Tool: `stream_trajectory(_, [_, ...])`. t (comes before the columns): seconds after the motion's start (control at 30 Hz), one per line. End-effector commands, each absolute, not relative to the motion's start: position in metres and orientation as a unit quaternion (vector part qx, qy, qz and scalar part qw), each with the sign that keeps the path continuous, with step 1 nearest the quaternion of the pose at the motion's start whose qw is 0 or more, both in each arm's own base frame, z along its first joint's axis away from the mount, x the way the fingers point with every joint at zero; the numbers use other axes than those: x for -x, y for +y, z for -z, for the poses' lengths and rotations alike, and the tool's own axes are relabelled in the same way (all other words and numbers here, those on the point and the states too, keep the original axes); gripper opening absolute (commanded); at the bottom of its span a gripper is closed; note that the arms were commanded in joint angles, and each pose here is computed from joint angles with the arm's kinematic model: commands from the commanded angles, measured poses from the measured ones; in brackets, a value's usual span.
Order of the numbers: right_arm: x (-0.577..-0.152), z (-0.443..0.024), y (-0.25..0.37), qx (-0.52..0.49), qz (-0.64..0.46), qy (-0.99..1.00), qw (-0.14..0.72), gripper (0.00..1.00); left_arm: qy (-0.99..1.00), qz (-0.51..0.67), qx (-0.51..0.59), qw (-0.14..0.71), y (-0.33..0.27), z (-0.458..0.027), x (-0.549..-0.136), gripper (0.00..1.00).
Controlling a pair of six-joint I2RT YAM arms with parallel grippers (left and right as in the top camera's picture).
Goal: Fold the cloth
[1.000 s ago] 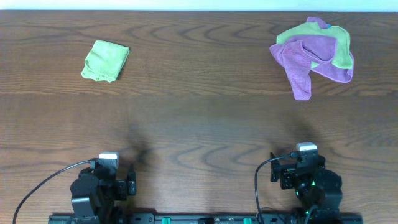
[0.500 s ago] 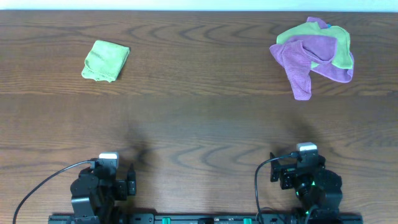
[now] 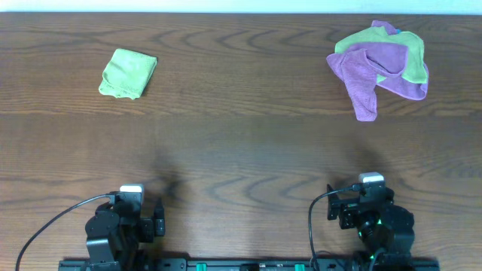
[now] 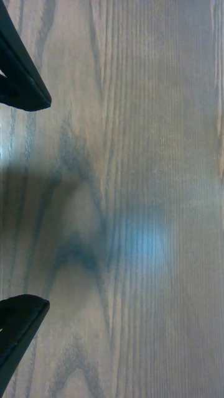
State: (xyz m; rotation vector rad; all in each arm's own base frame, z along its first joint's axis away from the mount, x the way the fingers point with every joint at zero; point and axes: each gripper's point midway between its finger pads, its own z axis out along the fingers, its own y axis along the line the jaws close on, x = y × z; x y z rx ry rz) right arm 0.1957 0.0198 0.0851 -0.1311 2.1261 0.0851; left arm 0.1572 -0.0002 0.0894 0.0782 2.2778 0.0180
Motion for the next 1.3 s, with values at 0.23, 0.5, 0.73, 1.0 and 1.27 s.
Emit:
stream_trajectory(0.23, [-0.195, -0.08, 0.017, 0.054, -0.028, 0.875, 0.48, 0.99, 0.92, -0.021, -0.031, 0.391, 0.004, -0.076, -0.148, 0.95])
stream_trajectory(0.5, [-0.201, -0.11, 0.017, 0.017, -0.047, 0.867, 0.495, 0.99, 0.92, -0.021, -0.031, 0.391, 0.004, -0.076, -0.148, 0.95])
stream_trajectory(0.73, [-0.228, -0.158, -0.001, -0.048, -0.039, 0.897, 0.437, 0.99, 0.92, -0.021, -0.031, 0.391, 0.004, -0.076, -0.148, 0.95])
stream_trajectory(1.0, [-0.301, -0.203, -0.014, -0.07, -0.029, 0.919, 0.388, 0.99, 0.92, -0.021, -0.031, 0.391, 0.004, -0.076, -0.148, 0.95])
stream_trajectory(1.27, [-0.385, -0.211, -0.027, -0.079, -0.021, 0.931, 0.355, 0.99, 0.92, -0.021, -0.031, 0.391, 0.004, -0.076, -0.148, 0.95])
